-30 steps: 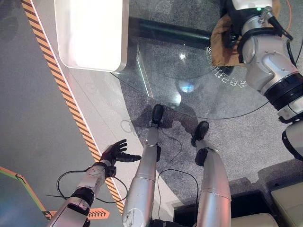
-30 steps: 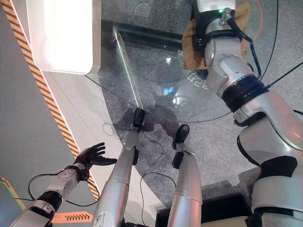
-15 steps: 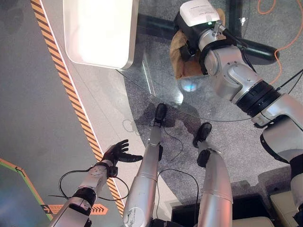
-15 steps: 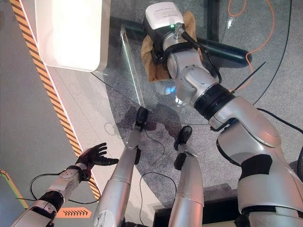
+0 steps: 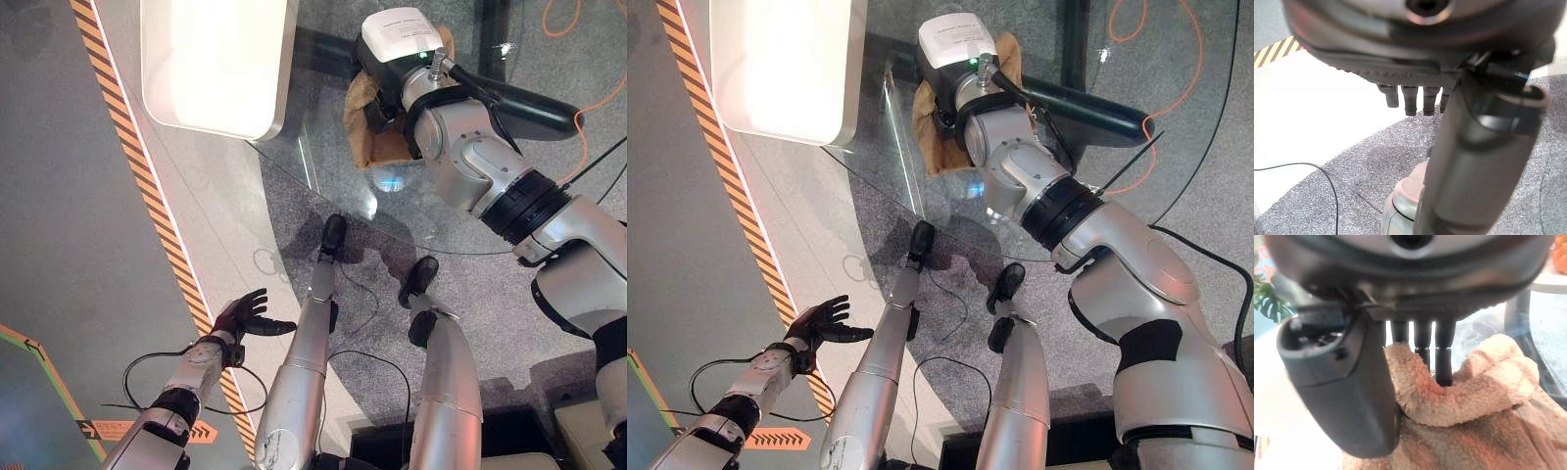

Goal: Wipe the table with a cloth and put it in the basket.

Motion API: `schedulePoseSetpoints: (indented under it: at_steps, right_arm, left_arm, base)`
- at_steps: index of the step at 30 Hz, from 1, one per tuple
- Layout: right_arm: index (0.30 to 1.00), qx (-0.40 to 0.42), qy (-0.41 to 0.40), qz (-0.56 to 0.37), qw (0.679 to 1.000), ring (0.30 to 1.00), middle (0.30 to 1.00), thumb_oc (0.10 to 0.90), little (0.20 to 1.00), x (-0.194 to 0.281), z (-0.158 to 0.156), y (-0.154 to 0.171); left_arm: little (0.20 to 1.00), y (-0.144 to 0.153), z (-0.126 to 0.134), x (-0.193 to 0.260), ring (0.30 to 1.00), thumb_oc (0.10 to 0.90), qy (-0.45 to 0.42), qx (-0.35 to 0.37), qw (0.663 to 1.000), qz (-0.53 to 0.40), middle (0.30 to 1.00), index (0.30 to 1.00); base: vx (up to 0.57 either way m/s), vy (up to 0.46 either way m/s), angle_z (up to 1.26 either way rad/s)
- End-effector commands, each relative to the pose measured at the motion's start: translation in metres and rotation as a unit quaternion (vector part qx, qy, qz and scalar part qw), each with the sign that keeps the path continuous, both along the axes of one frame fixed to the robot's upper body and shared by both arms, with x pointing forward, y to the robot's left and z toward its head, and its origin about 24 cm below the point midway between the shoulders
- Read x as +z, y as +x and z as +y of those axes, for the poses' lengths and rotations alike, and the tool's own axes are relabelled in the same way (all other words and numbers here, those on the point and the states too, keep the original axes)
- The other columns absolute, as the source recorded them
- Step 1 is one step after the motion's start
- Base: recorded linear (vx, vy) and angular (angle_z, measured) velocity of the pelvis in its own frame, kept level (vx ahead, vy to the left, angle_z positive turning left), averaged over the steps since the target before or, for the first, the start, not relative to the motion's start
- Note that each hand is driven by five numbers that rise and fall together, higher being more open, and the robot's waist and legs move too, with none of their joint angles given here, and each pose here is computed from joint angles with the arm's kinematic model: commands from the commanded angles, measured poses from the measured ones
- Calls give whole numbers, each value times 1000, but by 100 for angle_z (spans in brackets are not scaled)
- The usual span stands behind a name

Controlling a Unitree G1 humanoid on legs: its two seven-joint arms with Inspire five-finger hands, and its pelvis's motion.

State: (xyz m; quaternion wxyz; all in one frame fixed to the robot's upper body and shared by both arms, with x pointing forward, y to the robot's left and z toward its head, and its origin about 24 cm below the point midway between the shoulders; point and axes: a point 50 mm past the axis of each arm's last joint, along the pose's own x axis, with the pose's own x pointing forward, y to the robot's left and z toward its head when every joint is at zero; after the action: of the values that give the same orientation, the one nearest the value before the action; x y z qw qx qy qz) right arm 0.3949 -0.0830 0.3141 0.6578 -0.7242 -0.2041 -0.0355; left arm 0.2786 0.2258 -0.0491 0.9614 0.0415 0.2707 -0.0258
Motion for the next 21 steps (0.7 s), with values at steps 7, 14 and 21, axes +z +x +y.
schedulePoseSetpoints:
  at_steps: [7, 14, 21]
  right_arm:
    - [300, -60, 125, -140, 980, 300, 300, 100, 200, 55, -39, 2]
    - [300, -175, 162, -205, 949, 300, 300, 100, 200, 76, -110, -3]
    - [300, -272, 186, -261, 907, 300, 300, 100, 200, 87, -173, -21]
  left_arm:
    - [900, -24, 19, -15, 900, 800, 35, -1, 999, 40, 900, 900]
    - [900, -32, 24, -19, 900, 800, 33, 7, 999, 42, 900, 900]
    - [900, -36, 28, -19, 900, 800, 24, 12, 999, 39, 900, 900]
  base:
    - [-2, -3, 0]
    - [-11, 15, 6]
    - [-3, 9, 1]
